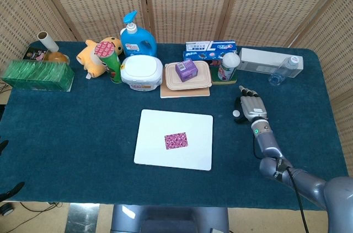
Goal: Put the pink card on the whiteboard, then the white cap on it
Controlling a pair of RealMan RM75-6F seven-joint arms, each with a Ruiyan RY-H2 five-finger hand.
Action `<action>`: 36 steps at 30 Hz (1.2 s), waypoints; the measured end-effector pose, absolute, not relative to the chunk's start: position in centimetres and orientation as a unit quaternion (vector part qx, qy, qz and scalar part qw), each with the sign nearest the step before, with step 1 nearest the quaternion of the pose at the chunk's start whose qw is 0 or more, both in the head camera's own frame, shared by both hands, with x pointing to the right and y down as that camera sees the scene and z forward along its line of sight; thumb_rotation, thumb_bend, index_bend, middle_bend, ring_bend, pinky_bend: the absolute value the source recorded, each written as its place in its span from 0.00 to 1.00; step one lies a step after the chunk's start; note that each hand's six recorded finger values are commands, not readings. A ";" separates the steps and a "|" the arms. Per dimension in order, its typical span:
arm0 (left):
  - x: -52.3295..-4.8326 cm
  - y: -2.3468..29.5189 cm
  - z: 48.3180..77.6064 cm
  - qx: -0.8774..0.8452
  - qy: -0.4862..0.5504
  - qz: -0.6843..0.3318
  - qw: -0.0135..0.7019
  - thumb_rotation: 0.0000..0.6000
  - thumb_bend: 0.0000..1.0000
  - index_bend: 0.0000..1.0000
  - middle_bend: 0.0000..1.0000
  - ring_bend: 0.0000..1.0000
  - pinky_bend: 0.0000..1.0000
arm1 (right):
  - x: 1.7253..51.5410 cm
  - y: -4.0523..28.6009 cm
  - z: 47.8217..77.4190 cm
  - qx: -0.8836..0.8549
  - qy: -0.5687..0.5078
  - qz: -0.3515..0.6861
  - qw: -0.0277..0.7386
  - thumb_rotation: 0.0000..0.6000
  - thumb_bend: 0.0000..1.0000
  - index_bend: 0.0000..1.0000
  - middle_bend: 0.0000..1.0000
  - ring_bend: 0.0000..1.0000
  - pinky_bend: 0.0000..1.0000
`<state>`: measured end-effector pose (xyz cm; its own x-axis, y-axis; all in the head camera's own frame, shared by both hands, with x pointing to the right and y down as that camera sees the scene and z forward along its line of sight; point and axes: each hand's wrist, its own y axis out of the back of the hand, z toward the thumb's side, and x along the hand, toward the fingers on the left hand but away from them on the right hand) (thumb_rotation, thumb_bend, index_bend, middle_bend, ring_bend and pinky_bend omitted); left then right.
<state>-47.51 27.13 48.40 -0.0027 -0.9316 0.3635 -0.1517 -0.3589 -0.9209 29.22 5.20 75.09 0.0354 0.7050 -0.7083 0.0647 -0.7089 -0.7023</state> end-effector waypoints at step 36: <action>-47.6 27.0 48.5 -0.610 0.442 -0.556 0.352 1.00 0.11 0.00 0.00 0.00 0.00 | 28.3 5.1 75.6 -0.681 -0.296 0.632 0.223 1.00 0.32 0.53 0.04 0.00 0.06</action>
<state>-47.56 26.99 48.51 -0.0092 -0.9301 0.3673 -0.1474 -0.3621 -0.9204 28.28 5.11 75.55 0.0262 0.6844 -0.7286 0.1204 -0.7257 -0.6774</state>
